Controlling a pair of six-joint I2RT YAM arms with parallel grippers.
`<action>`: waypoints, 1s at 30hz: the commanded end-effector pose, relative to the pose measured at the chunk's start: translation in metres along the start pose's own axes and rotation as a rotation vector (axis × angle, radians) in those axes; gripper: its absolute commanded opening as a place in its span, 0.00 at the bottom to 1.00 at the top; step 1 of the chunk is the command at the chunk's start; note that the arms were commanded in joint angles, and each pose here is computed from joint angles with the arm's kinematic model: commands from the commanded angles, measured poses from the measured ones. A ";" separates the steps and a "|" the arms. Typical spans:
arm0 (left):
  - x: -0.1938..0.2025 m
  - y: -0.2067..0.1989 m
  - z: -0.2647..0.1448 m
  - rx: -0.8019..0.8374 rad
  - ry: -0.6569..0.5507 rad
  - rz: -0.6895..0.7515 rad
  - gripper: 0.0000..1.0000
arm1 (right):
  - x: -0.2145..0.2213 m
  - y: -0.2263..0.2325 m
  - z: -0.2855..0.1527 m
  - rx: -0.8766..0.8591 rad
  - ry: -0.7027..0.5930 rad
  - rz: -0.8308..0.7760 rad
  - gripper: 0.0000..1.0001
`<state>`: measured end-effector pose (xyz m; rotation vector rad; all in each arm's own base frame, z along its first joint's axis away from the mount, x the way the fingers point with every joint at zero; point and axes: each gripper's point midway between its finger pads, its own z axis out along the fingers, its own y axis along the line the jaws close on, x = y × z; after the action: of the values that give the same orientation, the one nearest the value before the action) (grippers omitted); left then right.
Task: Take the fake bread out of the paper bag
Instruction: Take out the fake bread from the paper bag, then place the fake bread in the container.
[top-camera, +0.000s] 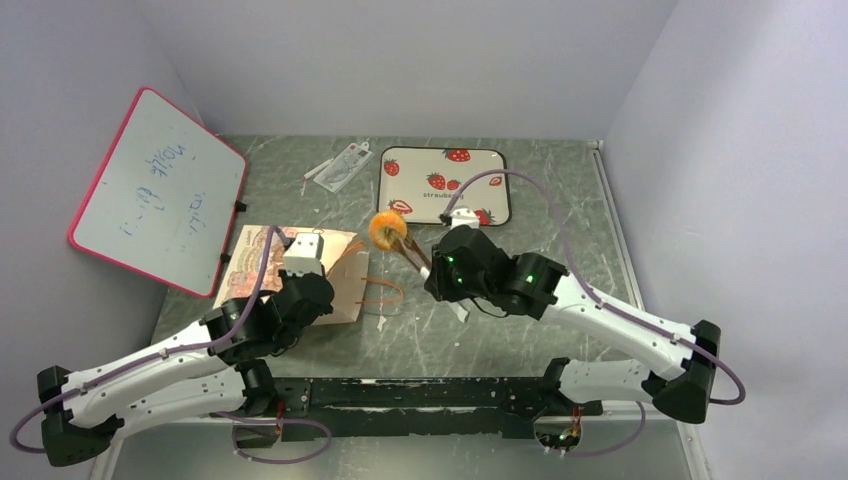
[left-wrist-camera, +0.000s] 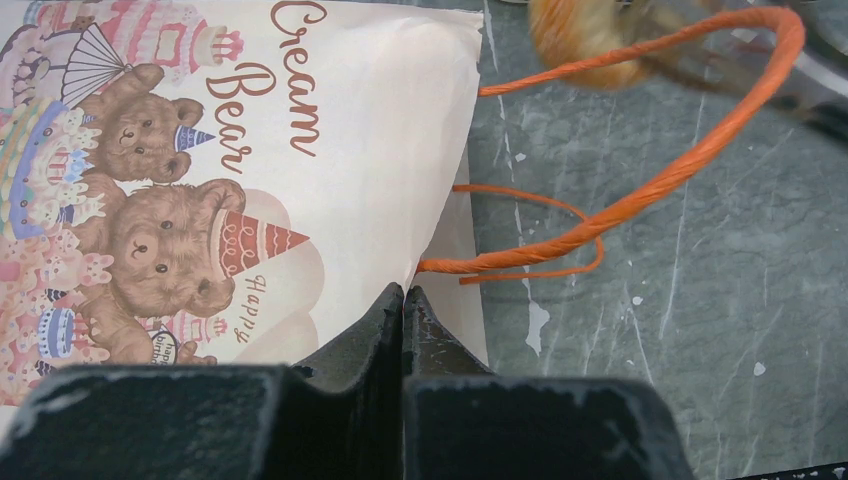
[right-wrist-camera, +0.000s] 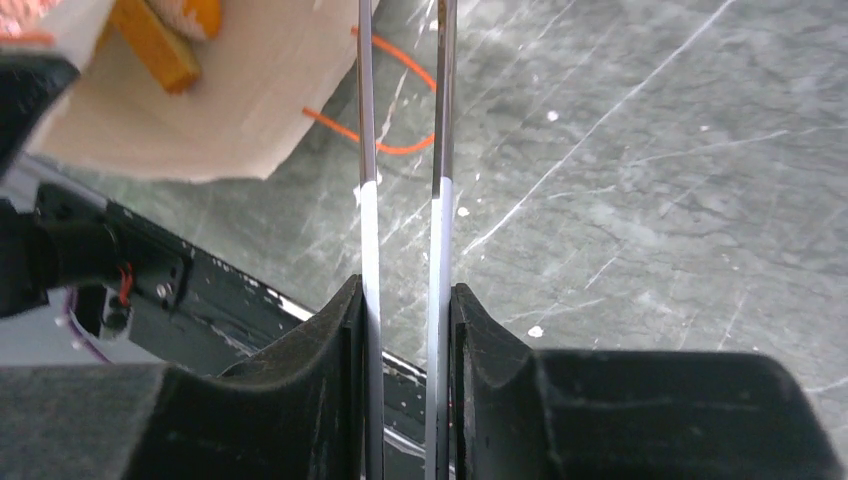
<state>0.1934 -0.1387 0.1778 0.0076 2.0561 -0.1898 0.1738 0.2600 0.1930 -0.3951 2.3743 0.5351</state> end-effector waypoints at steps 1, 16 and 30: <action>-0.012 0.002 -0.005 -0.011 -0.025 -0.023 0.07 | -0.037 -0.015 -0.020 0.118 -0.138 0.125 0.00; -0.014 -0.069 -0.019 0.428 -0.031 0.235 0.07 | -0.156 -0.072 0.090 0.157 -0.265 0.390 0.00; -0.010 -0.091 -0.040 0.581 0.055 0.340 0.07 | -0.186 -0.100 0.203 -0.033 -0.156 0.561 0.00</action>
<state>0.1634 -0.2084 0.1915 0.6769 1.9938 -0.4685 0.4434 0.2808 0.1338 0.2959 2.3702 0.6500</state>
